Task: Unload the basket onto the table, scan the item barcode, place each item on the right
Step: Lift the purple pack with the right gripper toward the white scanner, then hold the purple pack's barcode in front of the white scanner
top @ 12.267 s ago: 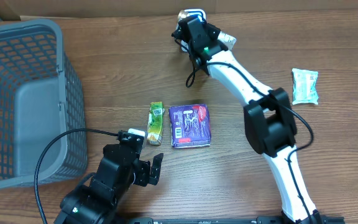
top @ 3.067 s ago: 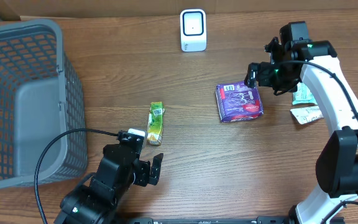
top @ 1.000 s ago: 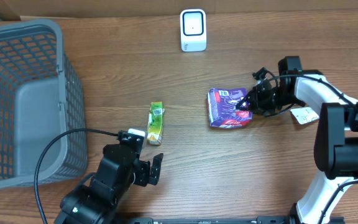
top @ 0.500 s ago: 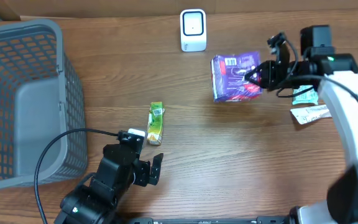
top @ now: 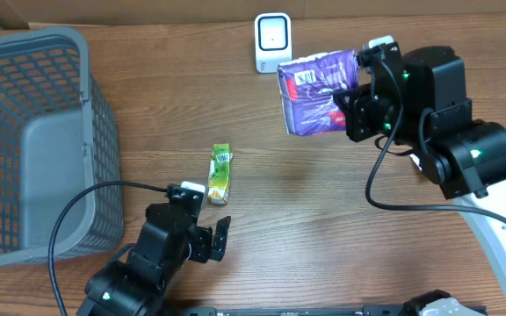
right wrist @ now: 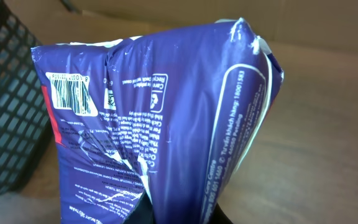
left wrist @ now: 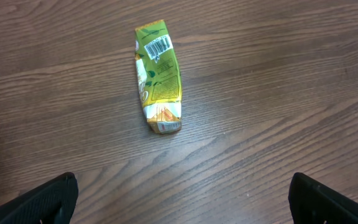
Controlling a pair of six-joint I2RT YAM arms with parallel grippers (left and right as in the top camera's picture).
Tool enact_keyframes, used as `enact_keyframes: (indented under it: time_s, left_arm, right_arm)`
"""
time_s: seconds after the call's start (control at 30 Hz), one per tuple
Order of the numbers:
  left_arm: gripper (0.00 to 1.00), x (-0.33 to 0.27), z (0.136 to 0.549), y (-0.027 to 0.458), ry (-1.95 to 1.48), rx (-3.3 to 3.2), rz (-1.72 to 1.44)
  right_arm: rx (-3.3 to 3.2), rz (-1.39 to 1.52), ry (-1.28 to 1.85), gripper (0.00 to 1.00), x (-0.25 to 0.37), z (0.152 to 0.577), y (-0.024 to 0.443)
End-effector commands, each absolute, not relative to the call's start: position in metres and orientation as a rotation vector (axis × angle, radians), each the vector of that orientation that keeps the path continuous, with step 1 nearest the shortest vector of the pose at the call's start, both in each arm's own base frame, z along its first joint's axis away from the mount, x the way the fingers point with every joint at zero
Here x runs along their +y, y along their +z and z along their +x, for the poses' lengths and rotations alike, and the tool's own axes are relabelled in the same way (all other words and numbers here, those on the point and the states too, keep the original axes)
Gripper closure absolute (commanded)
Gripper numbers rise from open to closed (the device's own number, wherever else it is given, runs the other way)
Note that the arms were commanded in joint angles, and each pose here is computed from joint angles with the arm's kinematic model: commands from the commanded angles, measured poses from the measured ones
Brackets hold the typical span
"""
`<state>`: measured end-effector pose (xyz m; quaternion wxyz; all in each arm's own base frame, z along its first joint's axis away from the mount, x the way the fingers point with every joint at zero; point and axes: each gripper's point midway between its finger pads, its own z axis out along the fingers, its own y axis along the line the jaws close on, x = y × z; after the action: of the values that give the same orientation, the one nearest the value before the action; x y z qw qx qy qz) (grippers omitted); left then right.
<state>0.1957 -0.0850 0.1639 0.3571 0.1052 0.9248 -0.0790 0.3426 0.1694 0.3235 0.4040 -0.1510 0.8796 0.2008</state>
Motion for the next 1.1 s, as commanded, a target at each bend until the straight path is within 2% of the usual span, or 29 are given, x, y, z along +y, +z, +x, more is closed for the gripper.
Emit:
enact_keyframes:
  time_s: [0.0, 0.17, 0.4, 0.7, 0.9, 1.07]
  left_arm:
    - [0.00, -0.085, 0.196, 0.163, -0.185, 2.383, 0.294]
    - [0.00, -0.085, 0.196, 0.163, -0.185, 2.383, 0.294]
    - [0.00, -0.085, 0.196, 0.163, -0.185, 2.383, 0.294]
    - [0.01, -0.085, 0.196, 0.163, -0.184, 2.384, 0.294]
    - [0.00, -0.085, 0.196, 0.163, -0.184, 2.384, 0.294]
    - [0.00, -0.085, 0.196, 0.163, -0.184, 2.384, 0.294]
  right_arm:
    - [2.123, -0.317, 0.432, 0.96, 0.165, 0.348, 0.363]
    - [2.040, -0.292, 0.439, 0.96, 0.166, 0.354, 0.395]
    - [1.968, -0.244, 0.414, 0.96, 0.165, 0.372, 0.412]
    - [1.981, -0.048, 0.150, 0.96, 0.144, 0.441, 0.402]
    - [1.937, -0.049, -0.018, 0.96, 0.153, 0.481, 0.414]
    - [1.879, -0.089, -0.337, 0.96, 0.159, 0.507, 0.399]
